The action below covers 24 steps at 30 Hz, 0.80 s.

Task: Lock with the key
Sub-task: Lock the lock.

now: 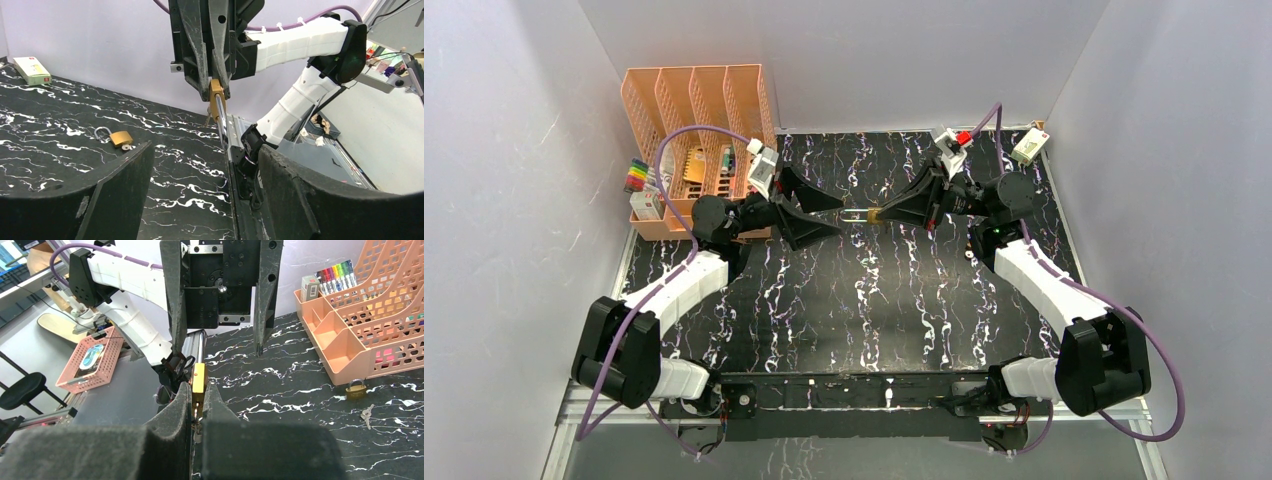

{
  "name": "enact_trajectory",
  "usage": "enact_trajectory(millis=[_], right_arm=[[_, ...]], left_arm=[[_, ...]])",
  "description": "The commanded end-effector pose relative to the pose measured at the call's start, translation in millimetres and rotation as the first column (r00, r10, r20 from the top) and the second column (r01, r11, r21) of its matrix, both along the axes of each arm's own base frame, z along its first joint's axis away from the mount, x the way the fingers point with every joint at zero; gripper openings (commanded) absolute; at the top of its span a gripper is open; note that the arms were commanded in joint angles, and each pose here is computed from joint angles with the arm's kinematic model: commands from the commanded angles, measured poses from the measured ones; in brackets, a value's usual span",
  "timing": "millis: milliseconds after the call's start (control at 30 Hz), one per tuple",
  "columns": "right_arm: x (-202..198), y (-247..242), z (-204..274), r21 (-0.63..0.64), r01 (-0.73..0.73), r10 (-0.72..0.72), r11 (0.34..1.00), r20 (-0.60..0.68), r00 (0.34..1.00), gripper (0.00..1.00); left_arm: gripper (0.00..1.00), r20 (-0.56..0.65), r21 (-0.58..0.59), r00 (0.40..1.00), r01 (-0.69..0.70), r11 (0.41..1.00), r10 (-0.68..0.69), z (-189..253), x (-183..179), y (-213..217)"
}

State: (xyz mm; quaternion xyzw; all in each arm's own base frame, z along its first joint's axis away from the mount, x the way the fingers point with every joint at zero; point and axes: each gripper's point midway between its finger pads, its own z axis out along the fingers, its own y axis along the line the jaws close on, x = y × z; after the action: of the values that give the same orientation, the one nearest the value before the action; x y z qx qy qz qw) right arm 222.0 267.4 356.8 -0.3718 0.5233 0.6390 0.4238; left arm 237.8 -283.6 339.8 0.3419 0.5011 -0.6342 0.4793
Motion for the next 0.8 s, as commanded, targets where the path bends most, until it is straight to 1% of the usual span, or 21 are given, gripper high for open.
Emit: enact_trajectory(millis=[0, 367, 767], right_arm=[[-1.6, -0.8, 19.2, 0.039, 0.025, -0.028, 0.999, 0.08, 0.996, 0.0], [-0.3, 0.6, 15.2, 0.033, 0.021, -0.023, 0.999, 0.073, 0.997, 0.0], [1.6, 1.9, 11.0, 0.025, 0.019, -0.021, 0.999, 0.065, 0.998, 0.0]], left_arm=[[0.71, 0.085, -0.056, 0.996, -0.024, 0.998, 0.029, 27.7, -0.2, 1.8], [0.59, 0.089, -0.062, 0.996, -0.018, 0.998, 0.023, 30.8, -1.3, 1.9], [0.58, 0.079, -0.071, 0.997, -0.016, 0.997, 0.021, 31.1, 0.9, -2.0]])
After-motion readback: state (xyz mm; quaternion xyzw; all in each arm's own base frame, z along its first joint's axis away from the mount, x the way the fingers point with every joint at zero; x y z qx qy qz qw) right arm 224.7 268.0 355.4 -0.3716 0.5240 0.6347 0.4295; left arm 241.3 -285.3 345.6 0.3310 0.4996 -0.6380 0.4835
